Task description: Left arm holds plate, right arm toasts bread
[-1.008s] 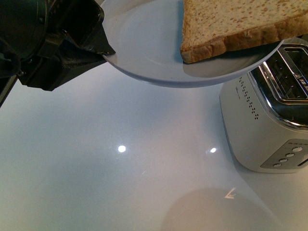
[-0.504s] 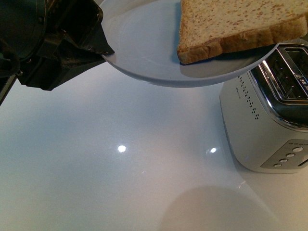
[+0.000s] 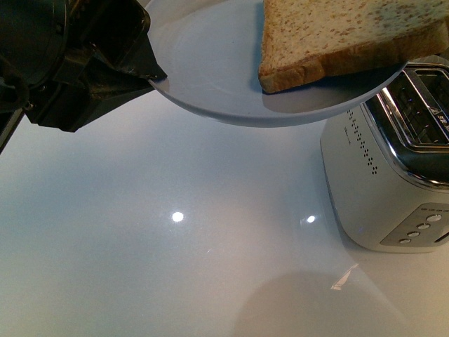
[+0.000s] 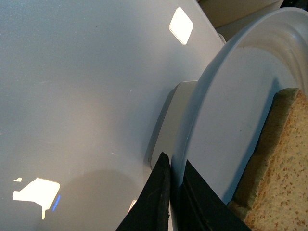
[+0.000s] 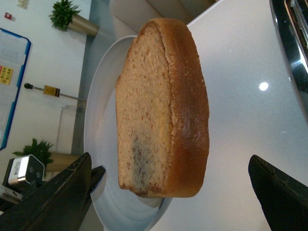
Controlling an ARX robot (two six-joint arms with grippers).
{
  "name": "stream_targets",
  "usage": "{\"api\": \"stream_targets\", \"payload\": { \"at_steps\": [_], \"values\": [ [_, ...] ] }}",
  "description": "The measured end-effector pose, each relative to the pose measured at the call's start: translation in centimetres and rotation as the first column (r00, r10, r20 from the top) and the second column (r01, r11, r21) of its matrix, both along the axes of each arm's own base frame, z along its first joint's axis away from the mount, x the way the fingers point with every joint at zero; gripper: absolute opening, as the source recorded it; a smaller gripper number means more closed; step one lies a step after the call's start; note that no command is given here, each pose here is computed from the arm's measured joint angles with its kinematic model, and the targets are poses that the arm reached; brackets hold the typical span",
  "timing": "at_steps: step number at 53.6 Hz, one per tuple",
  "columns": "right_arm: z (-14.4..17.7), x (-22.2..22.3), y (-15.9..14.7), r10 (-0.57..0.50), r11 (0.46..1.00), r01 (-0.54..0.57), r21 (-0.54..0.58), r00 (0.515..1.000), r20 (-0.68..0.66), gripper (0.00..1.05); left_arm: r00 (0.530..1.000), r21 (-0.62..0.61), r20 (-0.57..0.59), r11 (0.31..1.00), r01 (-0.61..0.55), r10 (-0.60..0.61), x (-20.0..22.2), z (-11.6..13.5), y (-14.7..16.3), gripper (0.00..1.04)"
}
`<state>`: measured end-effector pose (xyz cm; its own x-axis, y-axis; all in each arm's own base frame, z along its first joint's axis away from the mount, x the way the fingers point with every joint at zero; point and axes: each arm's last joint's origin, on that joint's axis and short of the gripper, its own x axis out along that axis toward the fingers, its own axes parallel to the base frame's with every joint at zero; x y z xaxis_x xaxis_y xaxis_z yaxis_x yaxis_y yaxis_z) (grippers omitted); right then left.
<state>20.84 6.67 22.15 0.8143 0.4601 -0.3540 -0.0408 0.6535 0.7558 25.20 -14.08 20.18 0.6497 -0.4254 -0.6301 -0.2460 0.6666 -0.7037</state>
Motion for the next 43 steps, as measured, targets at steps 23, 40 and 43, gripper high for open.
{"api": "stream_targets", "payload": {
  "at_steps": [23,40,43],
  "values": [
    [-0.42,0.92,0.41,0.003,1.000,-0.002,0.019,1.000,-0.013,0.67,1.000,0.000,0.000,1.000,0.000,0.000,0.01,0.01,0.00,0.03],
    [-0.37,0.94,0.41,0.005,0.999,-0.005,0.038,1.000,-0.016,0.09,1.000,0.000,0.000,1.000,0.000,0.000,0.01,0.01,0.00,0.03],
    [-0.36,0.96,0.33,0.004,0.999,-0.003,0.042,1.000,-0.018,0.03,1.000,0.000,0.000,1.000,0.000,0.000,0.00,0.00,0.00,0.03]
  ]
}}
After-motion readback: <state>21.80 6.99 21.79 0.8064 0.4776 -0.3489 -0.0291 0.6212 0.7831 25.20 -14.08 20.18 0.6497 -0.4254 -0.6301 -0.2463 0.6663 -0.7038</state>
